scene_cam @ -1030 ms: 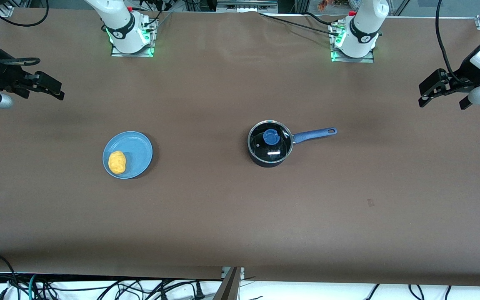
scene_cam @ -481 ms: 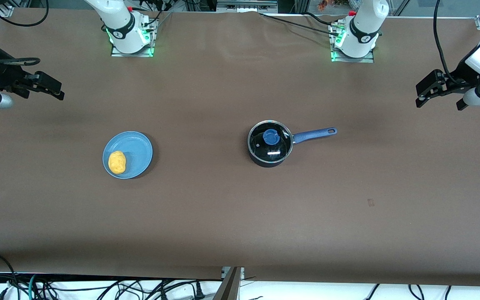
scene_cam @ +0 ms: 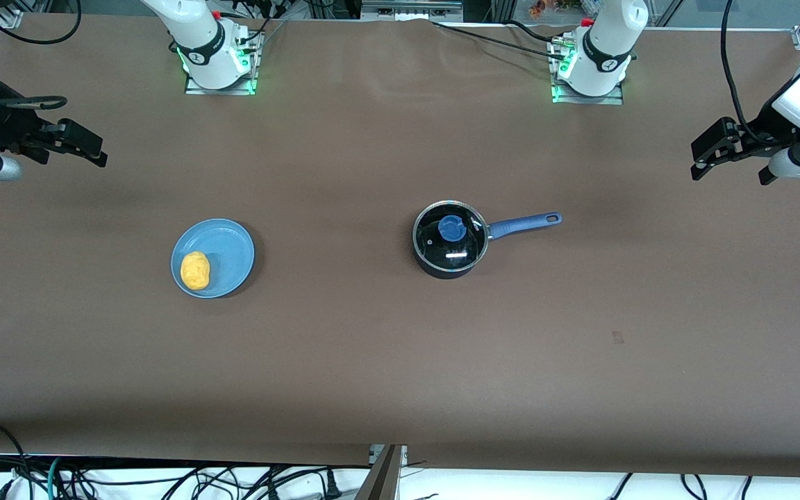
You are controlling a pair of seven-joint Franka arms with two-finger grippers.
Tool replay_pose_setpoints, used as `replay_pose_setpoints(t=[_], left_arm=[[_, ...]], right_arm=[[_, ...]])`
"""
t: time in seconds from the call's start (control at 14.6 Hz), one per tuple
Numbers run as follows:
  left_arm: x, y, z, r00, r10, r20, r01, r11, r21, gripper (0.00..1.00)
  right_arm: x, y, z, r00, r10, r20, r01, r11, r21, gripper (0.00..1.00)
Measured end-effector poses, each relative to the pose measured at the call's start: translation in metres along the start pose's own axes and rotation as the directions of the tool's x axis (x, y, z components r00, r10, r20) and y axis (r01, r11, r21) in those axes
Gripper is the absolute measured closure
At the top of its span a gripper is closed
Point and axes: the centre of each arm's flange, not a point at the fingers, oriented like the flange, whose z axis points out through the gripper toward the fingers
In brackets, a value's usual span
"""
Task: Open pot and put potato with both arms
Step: 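Reach the left gripper to the lid knob while the right gripper reaches the potato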
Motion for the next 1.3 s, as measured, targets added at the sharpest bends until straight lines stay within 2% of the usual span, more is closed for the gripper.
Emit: replay_pose_setpoints(t=[0.34, 0.55, 0.96, 1.3], left_arm=[[0.0, 0.001, 0.0, 1.0, 0.002, 0.0, -0.002, 1.0, 0.0, 0.0], [0.0, 0.026, 0.003, 1.0, 0.023, 0.007, -0.023, 1.0, -0.003, 0.0], [-0.005, 0.148, 0.046, 0.996, -0.04, 0.08, 0.04, 0.999, 0.007, 0.0], [0.001, 0.263, 0.129, 0.982, -0.147, 0.116, 0.132, 0.983, 0.126, 0.0]], right_arm=[[0.0, 0.0, 0.0, 1.0, 0.0, 0.0, 0.0, 1.0, 0.0, 0.0], [0.0, 0.0, 0.0, 1.0, 0.0, 0.0, 0.0, 1.0, 0.0, 0.0], [0.0, 0.0, 0.0, 1.0, 0.0, -0.001, 0.0, 1.0, 0.0, 0.0], [0.0, 0.0, -0.001, 1.0, 0.0, -0.005, 0.0, 1.0, 0.001, 0.0]])
